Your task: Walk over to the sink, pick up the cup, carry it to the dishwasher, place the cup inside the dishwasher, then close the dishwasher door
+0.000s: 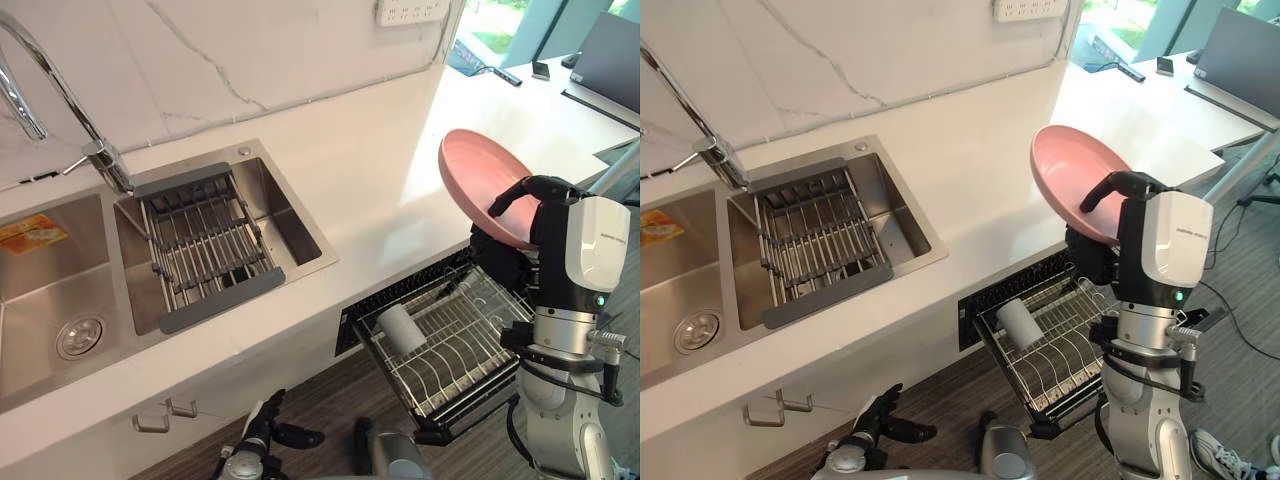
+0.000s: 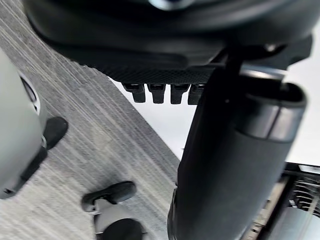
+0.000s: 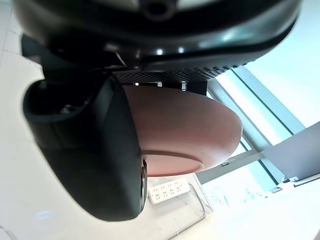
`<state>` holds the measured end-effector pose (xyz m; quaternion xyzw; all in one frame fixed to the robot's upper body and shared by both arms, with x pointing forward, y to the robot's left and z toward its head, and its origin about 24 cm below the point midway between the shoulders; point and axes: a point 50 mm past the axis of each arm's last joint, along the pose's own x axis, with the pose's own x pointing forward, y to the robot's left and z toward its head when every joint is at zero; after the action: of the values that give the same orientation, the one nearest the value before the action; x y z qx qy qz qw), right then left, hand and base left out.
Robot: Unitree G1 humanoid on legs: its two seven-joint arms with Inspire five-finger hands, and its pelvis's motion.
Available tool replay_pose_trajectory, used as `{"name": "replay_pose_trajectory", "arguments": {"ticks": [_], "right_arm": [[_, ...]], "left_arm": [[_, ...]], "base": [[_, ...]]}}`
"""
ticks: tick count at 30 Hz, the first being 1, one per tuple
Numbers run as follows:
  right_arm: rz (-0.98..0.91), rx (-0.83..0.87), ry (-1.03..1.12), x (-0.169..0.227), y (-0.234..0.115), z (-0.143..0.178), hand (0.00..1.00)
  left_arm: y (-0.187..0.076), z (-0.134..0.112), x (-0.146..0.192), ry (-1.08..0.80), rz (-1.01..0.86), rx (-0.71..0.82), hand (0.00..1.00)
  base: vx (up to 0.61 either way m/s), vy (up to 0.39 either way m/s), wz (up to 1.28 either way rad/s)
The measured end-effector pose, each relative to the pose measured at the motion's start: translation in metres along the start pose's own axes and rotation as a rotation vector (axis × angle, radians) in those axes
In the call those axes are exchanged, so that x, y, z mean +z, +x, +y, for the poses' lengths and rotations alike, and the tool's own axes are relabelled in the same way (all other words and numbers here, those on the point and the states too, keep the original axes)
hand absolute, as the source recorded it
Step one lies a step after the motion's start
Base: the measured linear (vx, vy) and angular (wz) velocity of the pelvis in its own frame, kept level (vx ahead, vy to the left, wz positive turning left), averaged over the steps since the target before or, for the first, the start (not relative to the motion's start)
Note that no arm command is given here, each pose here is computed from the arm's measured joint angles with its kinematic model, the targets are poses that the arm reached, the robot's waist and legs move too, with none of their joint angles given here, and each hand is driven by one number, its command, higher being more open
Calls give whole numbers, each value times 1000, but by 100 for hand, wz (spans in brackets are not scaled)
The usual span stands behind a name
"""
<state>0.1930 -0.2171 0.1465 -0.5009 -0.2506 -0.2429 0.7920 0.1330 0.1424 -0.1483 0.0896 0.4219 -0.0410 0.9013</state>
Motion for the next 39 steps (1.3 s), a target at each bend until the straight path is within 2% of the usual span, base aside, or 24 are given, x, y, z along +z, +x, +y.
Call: {"name": "replay_pose_trajectory", "arguments": {"ticks": [4, 8, 18, 25, 30, 35, 39], "right_arm": [[54, 20, -21, -9, -11, -2, 0], [199, 9, -27, -27, -30, -8, 0], [438, 66, -28, -55, -64, 3, 0], [523, 97, -62, -65, -80, 3, 0], [610, 170, -57, -78, -95, 20, 0], [656, 199, -47, -90, -98, 27, 0], [585, 156, -43, -92, -70, 29, 0]], "left_arm": [[0, -10, 3, -21, -7, -17, 100], [0, -17, 5, -32, -6, -30, 100], [-1, -9, -1, -13, 11, 2, 100], [-1, -7, -3, 9, 12, -3, 100], [1, -3, 3, 18, -6, 9, 100], [6, 0, 21, 20, -64, 20, 100], [9, 4, 36, -2, -118, 43, 100]], "base": [[71, -63, 7], [62, 24, 23], [-19, 26, -6], [-53, 70, -31], [-96, 68, -34], [-120, 49, -11], [-97, 43, 3]]}}
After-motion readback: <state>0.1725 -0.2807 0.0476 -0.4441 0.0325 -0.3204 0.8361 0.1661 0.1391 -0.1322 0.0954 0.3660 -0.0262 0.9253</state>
